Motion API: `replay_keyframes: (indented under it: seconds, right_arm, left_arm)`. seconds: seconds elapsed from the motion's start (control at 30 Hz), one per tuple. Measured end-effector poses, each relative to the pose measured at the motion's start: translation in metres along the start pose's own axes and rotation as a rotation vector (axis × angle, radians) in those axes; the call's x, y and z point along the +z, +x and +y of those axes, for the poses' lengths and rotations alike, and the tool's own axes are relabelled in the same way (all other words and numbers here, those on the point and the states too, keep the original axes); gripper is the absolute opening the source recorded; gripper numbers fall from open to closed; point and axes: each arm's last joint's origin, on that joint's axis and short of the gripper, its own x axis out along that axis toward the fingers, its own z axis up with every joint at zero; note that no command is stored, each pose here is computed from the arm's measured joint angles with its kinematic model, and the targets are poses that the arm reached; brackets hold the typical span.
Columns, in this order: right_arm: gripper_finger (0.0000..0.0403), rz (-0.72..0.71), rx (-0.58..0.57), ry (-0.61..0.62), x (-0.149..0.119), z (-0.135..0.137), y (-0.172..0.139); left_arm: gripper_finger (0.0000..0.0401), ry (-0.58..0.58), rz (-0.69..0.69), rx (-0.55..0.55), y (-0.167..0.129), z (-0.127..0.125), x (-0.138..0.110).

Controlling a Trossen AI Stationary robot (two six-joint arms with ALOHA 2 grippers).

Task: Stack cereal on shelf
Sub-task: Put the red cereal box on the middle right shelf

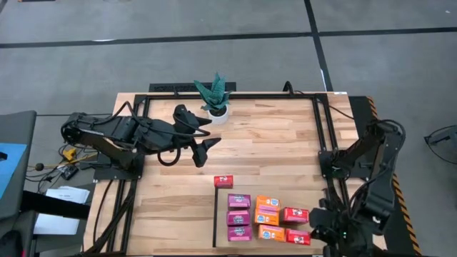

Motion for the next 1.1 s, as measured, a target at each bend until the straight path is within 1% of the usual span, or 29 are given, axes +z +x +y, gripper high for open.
replay_keyframes:
  seconds: [0.13, 0.33, 0.43, 0.57, 0.73, 0.8, 0.93, 1.0, 1.1]
  right_arm:
    - [0.0025, -0.023, -0.002, -0.01, 0.012, -0.003, 0.002]
    - [0.0012, -0.037, -0.013, -0.038, 0.022, -0.006, 0.004]
    - [0.002, -0.035, -0.016, -0.028, 0.021, -0.006, 0.004]
    - [0.0034, -0.023, -0.007, 0.023, 0.015, -0.004, 0.003]
    - [0.0028, 0.0, 0.029, 0.049, 0.002, 0.003, -0.007]
    - [0.0019, -0.009, -0.003, 0.057, -0.002, 0.001, -0.014]
    - [0.0007, -0.041, -0.128, 0.057, -0.002, -0.01, -0.019]
    - [0.001, -0.038, -0.181, 0.044, 0.002, -0.016, -0.018]
    - [0.0029, -0.04, -0.224, 0.007, 0.011, -0.021, -0.016]
  left_arm:
    - [0.0313, 0.004, 0.006, -0.003, 0.0, 0.0, -0.001]
    - [0.0313, 0.016, 0.024, 0.002, 0.0, 0.001, -0.003]
    - [0.0313, 0.02, 0.029, 0.003, 0.0, 0.001, -0.003]
    - [0.0313, 0.025, 0.035, 0.005, 0.0, 0.001, -0.004]
    - [0.0313, 0.03, 0.039, 0.006, 0.0, 0.001, -0.004]
    - [0.0313, 0.033, 0.039, 0.008, 0.0, 0.001, -0.005]
    - [0.0313, 0.032, 0.039, 0.008, 0.0, 0.001, -0.005]
    - [0.0313, 0.03, 0.039, 0.008, 0.0, 0.001, -0.005]
    - [0.0313, 0.021, 0.039, 0.008, 0.0, 0.001, -0.005]
